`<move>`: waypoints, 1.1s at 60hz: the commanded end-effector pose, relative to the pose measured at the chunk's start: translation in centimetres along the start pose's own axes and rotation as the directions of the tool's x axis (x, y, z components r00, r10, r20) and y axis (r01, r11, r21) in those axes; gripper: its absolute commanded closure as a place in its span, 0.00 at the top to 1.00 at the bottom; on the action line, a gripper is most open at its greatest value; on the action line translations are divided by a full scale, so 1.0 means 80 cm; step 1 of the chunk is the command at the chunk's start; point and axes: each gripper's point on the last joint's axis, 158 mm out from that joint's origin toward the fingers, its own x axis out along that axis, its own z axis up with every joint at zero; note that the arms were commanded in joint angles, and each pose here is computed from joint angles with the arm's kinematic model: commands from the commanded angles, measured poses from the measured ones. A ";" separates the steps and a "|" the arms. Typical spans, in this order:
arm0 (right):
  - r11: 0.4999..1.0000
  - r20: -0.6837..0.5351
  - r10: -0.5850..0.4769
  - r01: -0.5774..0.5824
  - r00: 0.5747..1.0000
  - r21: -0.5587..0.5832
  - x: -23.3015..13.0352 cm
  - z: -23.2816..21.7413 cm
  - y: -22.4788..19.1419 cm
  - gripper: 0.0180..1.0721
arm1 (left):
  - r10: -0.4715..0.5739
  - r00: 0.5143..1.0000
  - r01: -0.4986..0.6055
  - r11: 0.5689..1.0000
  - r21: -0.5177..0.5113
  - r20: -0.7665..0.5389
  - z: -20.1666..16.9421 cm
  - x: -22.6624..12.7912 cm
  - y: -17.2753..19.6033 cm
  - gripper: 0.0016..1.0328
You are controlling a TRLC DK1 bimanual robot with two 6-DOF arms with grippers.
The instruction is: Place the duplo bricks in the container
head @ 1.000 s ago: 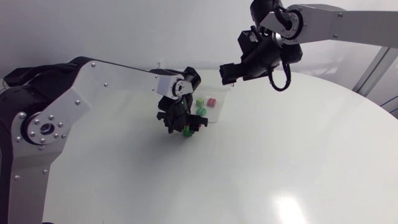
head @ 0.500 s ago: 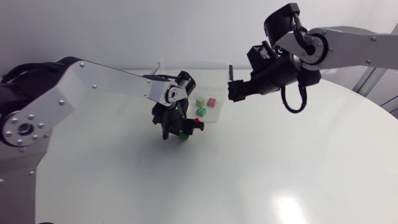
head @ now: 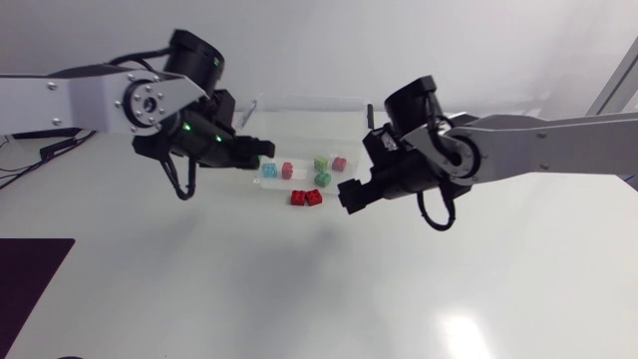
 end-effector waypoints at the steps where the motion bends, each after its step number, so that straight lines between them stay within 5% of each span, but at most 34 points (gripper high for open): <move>1: 1.000 -0.078 0.002 -0.001 0.997 0.015 0.038 -0.028 0.004 0.91 | -0.003 0.997 0.002 1.000 0.019 0.074 0.024 -0.020 0.009 0.28; 18: 1.000 -0.111 -0.022 0.021 0.994 -0.006 0.108 -0.018 0.021 0.91 | 0.002 0.963 -0.011 0.999 0.033 0.271 0.135 -0.031 0.022 0.29; 30: 0.999 -0.113 -0.040 0.039 0.993 -0.017 0.131 -0.008 0.025 0.91 | 0.003 0.947 -0.021 0.998 0.053 0.320 0.183 0.006 0.024 0.29; 49: 0.998 -0.120 -0.066 0.066 0.991 -0.005 0.153 0.006 0.013 0.91 | 0.002 0.961 -0.025 0.997 0.079 0.276 0.195 0.102 0.021 0.30; 66: 0.997 -0.126 -0.081 0.083 0.989 0.009 0.161 0.015 0.006 0.91 | -0.003 0.967 -0.019 0.996 0.086 0.255 0.208 0.145 0.013 0.32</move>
